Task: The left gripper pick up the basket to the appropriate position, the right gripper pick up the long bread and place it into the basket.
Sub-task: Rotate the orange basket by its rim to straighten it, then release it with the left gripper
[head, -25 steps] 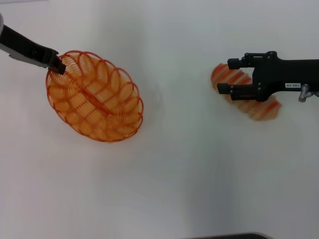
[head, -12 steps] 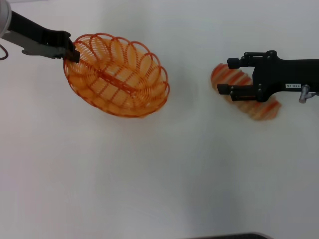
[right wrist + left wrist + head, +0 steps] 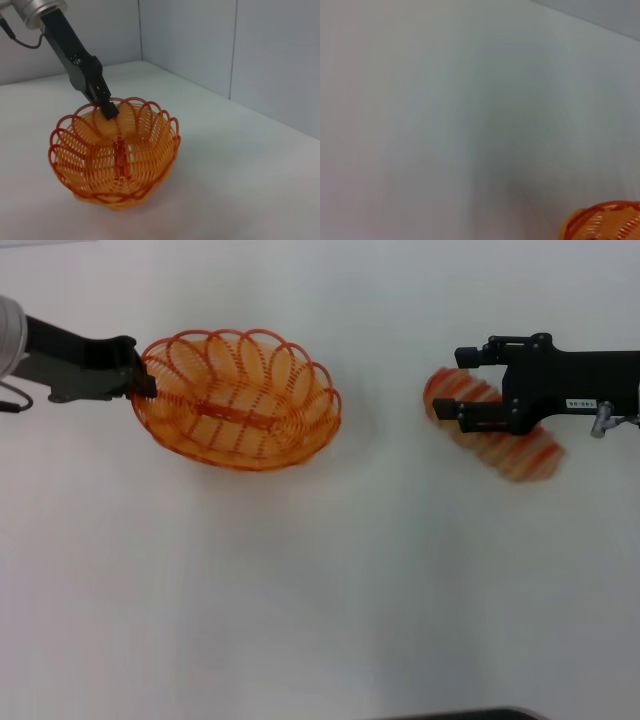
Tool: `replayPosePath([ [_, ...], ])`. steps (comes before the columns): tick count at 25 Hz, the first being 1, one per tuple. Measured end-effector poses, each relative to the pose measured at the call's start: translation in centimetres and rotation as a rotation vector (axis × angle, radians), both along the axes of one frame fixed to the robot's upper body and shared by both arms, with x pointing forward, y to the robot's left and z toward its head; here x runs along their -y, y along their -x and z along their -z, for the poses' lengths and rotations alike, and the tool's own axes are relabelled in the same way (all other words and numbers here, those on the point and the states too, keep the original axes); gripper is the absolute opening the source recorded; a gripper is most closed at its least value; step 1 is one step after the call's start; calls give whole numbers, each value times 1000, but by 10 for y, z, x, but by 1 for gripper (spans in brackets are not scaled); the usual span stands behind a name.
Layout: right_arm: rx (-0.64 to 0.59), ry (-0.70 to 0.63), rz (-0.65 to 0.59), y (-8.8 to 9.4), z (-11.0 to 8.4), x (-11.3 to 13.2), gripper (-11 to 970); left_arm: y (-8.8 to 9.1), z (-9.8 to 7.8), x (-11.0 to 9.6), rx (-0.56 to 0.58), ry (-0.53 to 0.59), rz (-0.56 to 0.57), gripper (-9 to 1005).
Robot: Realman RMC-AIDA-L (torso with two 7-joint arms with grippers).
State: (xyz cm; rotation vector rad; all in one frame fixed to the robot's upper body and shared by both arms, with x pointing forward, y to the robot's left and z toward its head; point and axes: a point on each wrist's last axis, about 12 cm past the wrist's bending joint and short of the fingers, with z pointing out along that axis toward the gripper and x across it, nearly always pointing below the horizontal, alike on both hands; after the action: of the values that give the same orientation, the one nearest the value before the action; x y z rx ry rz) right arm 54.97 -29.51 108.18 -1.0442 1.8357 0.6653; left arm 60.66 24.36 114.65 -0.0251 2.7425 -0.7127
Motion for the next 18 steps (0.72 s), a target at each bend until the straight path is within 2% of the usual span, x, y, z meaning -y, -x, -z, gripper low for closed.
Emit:
replayPosePath([
  [3,-1,9,-5,-1,1,-1,726,5,5,-1,-6,9,-40,77],
  [10,-1,43,-17,-1,7,-5,723,10,13,7,2,23,-51,78],
  [18,-3,50,-20,0,9,-5,720,12,20,0,21,89,-113,78],
])
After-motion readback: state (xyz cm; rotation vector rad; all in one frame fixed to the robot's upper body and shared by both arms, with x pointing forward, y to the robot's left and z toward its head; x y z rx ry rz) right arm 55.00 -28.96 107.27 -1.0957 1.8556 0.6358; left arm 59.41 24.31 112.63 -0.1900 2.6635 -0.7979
